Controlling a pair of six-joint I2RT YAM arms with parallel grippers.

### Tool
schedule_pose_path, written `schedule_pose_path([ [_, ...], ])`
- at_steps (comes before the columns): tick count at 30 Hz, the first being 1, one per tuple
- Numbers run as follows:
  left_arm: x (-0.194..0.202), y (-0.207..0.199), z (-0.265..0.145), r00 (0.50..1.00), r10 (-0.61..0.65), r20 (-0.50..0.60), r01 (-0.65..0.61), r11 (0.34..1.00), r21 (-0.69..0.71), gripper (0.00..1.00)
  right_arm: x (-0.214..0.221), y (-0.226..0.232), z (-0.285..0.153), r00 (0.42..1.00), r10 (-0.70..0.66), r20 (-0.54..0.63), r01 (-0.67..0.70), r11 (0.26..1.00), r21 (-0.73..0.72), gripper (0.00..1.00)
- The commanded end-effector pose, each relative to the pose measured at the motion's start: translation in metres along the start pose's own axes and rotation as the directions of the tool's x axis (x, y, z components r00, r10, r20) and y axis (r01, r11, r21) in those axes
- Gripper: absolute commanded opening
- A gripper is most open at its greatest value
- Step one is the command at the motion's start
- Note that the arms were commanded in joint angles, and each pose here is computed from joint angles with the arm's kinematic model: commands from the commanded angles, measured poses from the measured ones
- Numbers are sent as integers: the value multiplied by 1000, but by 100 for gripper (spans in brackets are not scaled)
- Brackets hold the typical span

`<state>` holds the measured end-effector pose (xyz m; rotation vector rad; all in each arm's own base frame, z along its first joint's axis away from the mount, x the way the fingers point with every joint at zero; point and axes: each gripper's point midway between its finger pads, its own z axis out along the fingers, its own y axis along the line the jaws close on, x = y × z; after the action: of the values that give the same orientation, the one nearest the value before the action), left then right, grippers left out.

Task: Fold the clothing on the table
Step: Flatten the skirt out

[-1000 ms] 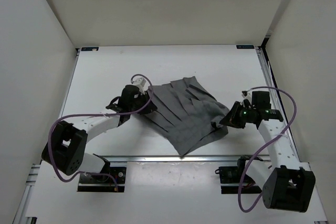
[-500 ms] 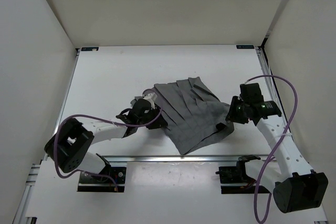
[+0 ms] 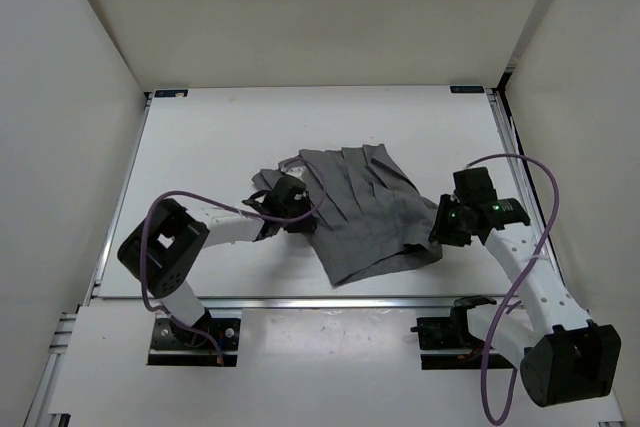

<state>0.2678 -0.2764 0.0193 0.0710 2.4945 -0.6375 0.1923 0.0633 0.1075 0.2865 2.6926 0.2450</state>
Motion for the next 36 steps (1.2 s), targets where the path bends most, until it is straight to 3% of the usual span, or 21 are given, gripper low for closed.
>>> schedule_pose_path([
  [1, -39, 39, -2, 997, 32, 64, -22, 989, -149, 23, 5, 16, 2, 1000, -4, 1, 5, 998, -70, 33],
  [7, -106, 53, -6, 988, 45, 146, -13, 978, -210, 22, 16, 31, 22, 999, -28, -42, 23, 993, -115, 33],
  [12, -124, 51, -12, 985, 49, 168, -13, 977, -211, 22, 12, 37, 39, 998, -29, -49, 22, 991, -129, 31],
  [13, -122, 54, -14, 985, 48, 168, -11, 976, -217, 22, 5, 41, 40, 999, -28, -31, 23, 990, -140, 28],
  [14, -119, 52, -14, 985, 41, 170, -5, 979, -205, 22, 8, 41, 44, 998, -40, -43, 34, 990, -134, 11],
  [15, -113, 50, -16, 986, 33, 161, -2, 983, -186, 23, 10, 39, 47, 998, -36, -61, 28, 992, -125, 0],
  [19, -96, 37, -35, 987, -9, 163, 23, 996, -85, 28, 16, 21, 45, 997, -26, -71, 22, 998, -53, 0],
  [24, -58, 17, -57, 988, -36, 151, 35, 999, 9, 37, 14, -12, 34, 996, 91, 6, -91, 995, -48, 0],
  [27, -23, 23, -63, 994, -43, 105, 42, 999, 10, 40, 9, -16, 31, 993, 117, 32, -116, 992, -40, 0],
  [30, 2, 29, -63, 995, -69, 72, 67, 997, 21, 40, 17, -13, 37, 994, 104, -17, -105, 994, -30, 0],
  [32, 12, 25, -64, 995, -85, 52, 82, 995, 58, 40, 28, -11, 44, 993, 99, -64, -101, 995, -26, 0],
  [36, 27, 12, -63, 993, -114, 19, 111, 987, 117, 39, 24, -6, 44, 995, 92, -50, -94, 995, -33, 0],
])
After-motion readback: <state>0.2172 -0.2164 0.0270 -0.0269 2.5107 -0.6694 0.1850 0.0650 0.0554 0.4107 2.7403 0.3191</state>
